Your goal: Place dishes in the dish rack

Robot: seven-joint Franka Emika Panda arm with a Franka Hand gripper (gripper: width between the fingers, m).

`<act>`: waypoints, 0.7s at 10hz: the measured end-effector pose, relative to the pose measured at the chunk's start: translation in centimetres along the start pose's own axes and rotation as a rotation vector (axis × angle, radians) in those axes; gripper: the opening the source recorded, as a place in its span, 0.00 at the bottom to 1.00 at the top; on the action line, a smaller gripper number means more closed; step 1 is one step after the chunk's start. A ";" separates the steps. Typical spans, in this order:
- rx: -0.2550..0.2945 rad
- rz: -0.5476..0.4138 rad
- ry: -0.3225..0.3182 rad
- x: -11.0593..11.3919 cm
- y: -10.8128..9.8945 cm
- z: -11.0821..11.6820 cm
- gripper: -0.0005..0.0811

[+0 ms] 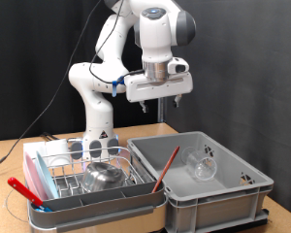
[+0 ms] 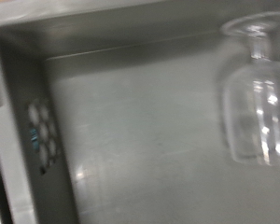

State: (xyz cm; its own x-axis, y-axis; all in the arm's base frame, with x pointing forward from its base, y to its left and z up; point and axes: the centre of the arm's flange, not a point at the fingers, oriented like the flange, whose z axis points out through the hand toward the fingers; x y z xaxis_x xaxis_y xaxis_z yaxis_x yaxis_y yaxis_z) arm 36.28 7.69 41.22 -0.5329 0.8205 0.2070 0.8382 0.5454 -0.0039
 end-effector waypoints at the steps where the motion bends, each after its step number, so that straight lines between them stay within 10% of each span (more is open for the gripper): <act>1: 0.027 -0.031 -0.020 -0.2 -0.1 0.3 0.99; 7: 0.009 -0.161 0.040 0.8 -0.7 1.6 1.00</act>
State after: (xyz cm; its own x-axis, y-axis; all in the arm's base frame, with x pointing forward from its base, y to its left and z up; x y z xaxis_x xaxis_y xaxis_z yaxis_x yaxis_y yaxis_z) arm 35.08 8.25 39.86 -0.6550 0.7149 0.2447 0.7412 0.6709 0.0239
